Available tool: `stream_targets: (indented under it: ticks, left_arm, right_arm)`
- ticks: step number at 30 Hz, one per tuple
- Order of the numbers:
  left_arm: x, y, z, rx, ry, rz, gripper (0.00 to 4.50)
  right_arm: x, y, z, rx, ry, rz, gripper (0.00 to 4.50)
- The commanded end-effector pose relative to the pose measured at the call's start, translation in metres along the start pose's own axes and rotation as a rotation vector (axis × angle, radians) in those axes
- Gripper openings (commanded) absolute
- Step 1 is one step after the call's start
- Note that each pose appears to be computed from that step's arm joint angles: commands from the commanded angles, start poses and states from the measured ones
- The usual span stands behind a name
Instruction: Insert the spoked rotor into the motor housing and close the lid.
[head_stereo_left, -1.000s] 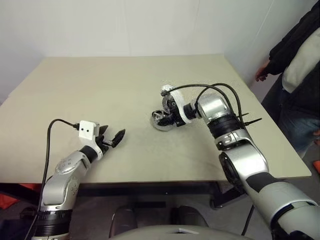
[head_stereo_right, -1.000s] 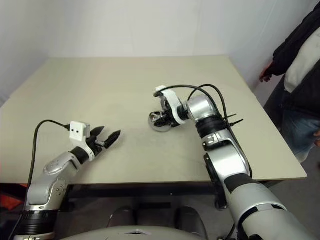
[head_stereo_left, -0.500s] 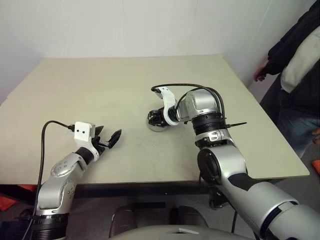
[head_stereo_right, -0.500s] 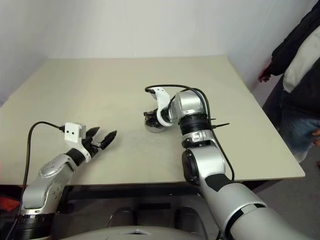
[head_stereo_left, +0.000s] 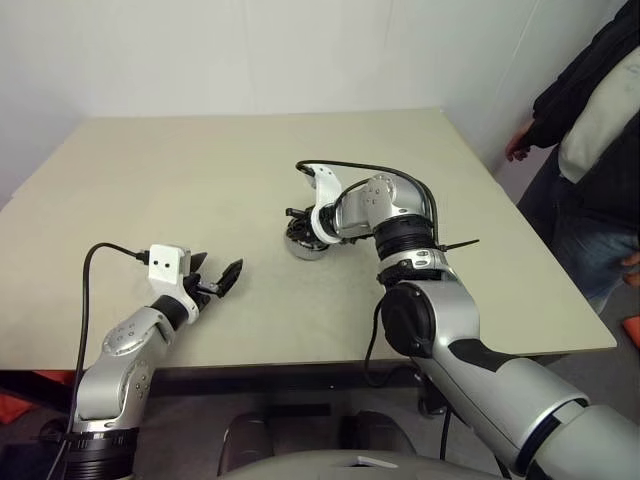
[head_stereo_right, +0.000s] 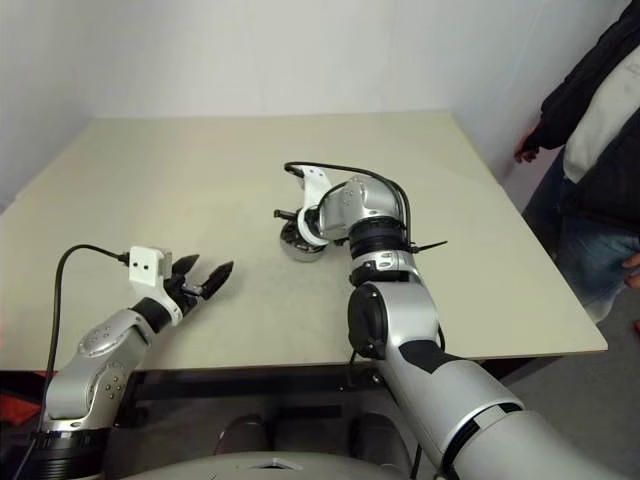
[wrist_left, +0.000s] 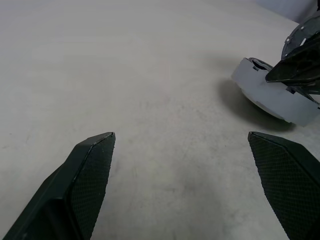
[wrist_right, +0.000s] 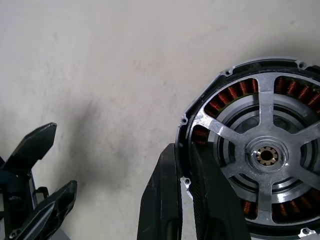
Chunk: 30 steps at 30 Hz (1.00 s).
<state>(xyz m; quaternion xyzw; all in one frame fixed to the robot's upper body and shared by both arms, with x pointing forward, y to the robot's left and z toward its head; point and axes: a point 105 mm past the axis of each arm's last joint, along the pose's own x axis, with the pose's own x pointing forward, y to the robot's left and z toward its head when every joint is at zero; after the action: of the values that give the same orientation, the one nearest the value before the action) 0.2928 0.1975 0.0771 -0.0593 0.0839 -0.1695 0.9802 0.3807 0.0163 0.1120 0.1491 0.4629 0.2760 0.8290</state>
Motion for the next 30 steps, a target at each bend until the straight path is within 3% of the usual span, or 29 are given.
stream_targets:
  ticks: [1, 6, 9, 14, 19, 22, 25, 28, 30]
  left_arm:
    - [-0.003, 0.000, 0.018, 0.036, -0.061, 0.001, 4.50]
    - [-0.003, 0.001, 0.019, 0.037, -0.061, 0.001, 4.50]
    - [-0.002, 0.001, 0.018, 0.036, -0.059, 0.000, 4.50]
    - [0.001, -0.001, 0.018, 0.033, -0.057, -0.015, 4.50]
    - [0.009, -0.005, 0.022, 0.014, -0.062, -0.047, 4.50]
    - [0.016, -0.009, 0.033, -0.010, -0.078, -0.092, 4.50]
    - [0.020, -0.009, 0.040, -0.008, -0.082, -0.111, 4.50]
    - [0.024, -0.009, 0.042, 0.009, -0.071, -0.131, 4.50]
    - [0.026, -0.009, 0.043, 0.015, -0.067, -0.139, 4.50]
  right_arm:
    - [0.015, 0.046, -0.018, -0.037, 0.042, 0.122, 1.33]
    - [0.009, 0.057, -0.017, -0.062, 0.063, 0.152, 3.07]
    - [0.000, 0.067, -0.013, -0.065, 0.073, 0.201, 3.07]
    - [-0.040, 0.113, 0.008, -0.129, 0.037, 0.472, 3.07]
    - [-0.081, 0.128, 0.058, -0.285, -0.284, 0.613, 3.07]
    - [-0.106, 0.087, 0.107, -0.314, -0.527, 0.491, 3.07]
    - [-0.117, 0.041, 0.129, -0.326, -0.646, 0.326, 3.07]
    - [-0.125, -0.014, 0.140, -0.395, -0.731, 0.087, 2.48]
    - [-0.131, -0.041, 0.139, -0.386, -0.735, 0.016, 1.85]
